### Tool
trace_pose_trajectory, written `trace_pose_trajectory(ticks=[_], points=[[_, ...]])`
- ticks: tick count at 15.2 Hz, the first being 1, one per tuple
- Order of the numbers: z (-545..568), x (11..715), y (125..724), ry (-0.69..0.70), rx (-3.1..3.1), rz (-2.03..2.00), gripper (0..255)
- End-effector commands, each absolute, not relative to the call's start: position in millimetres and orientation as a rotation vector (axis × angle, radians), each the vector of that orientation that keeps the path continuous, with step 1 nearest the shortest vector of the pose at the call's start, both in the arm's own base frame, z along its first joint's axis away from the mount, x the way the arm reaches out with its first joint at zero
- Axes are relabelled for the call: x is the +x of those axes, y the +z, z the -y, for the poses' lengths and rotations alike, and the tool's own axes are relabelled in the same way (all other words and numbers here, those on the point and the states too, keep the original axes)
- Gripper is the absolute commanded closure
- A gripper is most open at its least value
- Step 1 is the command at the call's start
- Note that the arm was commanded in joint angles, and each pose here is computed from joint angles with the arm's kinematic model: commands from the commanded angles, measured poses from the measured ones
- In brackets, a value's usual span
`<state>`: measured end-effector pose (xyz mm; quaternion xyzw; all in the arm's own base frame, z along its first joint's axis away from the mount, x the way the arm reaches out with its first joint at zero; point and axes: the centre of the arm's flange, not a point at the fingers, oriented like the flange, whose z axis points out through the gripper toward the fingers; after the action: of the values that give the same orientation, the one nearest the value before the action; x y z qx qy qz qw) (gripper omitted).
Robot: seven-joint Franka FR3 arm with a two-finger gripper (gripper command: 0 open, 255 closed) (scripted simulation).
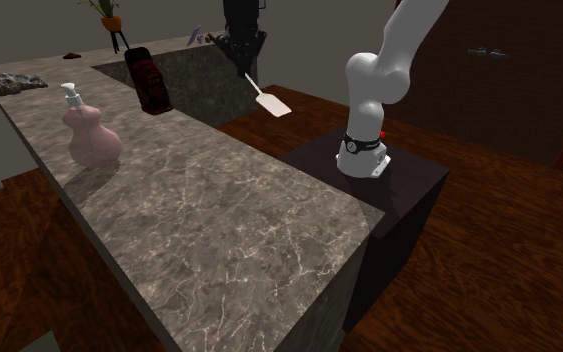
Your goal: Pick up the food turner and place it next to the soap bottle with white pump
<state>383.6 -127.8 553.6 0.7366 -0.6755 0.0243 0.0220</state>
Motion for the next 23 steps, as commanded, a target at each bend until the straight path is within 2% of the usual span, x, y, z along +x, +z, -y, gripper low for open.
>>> trace_pose_trajectory(ticks=[1, 23], points=[[154.3, 396.8, 553.3, 0.076, 2.283, 2.092, 255], [415.4, 524.0, 553.6, 0.076, 2.283, 2.092, 255]])
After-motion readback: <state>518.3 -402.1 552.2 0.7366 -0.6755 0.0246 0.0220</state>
